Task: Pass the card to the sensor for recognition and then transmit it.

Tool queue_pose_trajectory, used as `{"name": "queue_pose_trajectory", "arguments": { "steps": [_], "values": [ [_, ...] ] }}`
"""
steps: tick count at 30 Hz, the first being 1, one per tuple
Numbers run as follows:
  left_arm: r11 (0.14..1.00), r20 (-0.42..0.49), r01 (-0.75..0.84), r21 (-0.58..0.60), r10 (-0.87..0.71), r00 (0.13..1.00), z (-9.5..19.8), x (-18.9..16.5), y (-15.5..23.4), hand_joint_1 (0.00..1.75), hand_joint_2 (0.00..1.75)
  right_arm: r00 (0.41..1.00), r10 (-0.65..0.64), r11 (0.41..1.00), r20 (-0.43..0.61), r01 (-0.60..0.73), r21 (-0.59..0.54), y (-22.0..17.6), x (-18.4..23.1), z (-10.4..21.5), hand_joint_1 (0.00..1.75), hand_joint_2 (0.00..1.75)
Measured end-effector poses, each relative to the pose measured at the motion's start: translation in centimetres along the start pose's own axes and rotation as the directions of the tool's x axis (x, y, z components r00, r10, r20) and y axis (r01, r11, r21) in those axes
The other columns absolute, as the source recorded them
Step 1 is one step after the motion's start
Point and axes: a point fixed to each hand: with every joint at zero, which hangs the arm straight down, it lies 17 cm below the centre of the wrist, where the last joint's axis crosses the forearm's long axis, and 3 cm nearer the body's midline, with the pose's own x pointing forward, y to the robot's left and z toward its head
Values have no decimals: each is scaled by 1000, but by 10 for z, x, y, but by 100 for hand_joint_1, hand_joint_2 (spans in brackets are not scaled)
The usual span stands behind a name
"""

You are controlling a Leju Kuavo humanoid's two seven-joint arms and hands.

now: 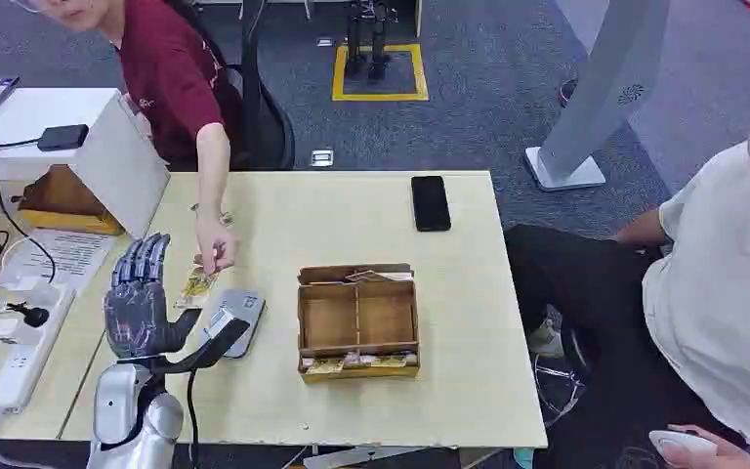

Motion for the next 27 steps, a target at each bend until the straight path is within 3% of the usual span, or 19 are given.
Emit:
{"name": "queue_pose_trajectory", "arguments": {
  "steps": [27],
  "values": [
    [1000,-3,-20,18,20,1000,1,-1,3,175,175,1000,6,1000,2,-6,-6,-1,0,0,0,175]
  ]
}}
